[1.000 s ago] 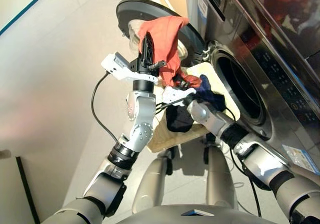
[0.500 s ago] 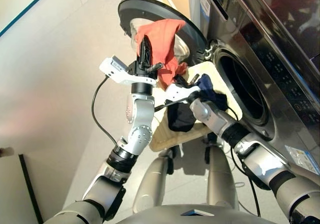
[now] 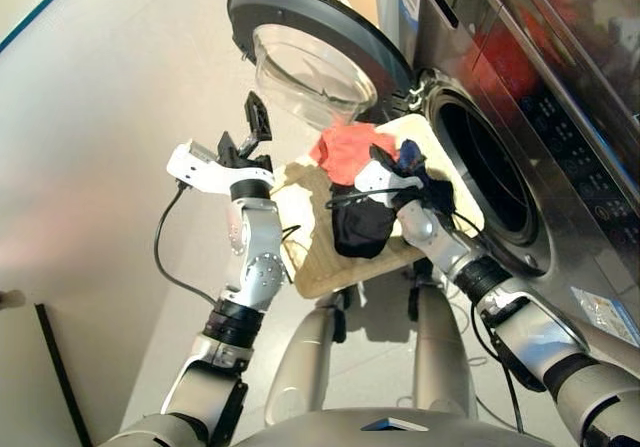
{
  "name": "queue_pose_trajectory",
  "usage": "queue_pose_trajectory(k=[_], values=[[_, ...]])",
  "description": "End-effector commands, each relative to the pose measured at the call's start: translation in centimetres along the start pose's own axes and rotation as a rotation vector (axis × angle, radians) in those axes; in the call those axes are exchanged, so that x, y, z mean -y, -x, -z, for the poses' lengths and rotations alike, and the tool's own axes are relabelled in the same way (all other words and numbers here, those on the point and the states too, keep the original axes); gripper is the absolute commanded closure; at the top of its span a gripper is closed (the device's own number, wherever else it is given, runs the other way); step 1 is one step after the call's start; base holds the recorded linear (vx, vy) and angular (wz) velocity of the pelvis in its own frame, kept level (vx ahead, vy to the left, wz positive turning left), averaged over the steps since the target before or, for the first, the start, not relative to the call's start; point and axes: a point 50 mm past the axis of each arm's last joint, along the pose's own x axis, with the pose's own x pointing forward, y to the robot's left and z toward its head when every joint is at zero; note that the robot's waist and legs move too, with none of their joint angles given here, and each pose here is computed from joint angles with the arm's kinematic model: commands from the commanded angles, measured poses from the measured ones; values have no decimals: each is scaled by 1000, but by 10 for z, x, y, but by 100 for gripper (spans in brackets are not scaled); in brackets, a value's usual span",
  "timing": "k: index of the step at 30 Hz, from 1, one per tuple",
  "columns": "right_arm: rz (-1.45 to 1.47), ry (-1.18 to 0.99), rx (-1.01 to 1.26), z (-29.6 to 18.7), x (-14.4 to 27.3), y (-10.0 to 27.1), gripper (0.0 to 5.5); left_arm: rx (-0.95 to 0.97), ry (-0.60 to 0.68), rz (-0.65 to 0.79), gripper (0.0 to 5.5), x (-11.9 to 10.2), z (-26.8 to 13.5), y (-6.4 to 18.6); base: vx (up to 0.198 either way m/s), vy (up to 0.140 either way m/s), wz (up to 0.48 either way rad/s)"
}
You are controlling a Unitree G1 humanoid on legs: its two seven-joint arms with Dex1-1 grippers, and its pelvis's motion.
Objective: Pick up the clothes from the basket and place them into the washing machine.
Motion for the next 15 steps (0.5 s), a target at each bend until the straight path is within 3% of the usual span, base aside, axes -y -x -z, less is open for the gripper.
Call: queue_pose_trajectory(k=[1,6,7,15], values=[[156,-75,99,-23,20,-9,550,143,-102,-5,0,-10,-23,-6,0,0,0],[143,-127,-10,-4,21,-9,550,90,-170,-30,0,-24,-15,-2,0,0,0],[121,-136,-12,-5,20,-11,0,77,-166,-20,0,-24,-13,-1,0,0,0],[-30,-71,-74,6,20,-25,0,24,-160,106,0,-19,-10,9,0,0,0]])
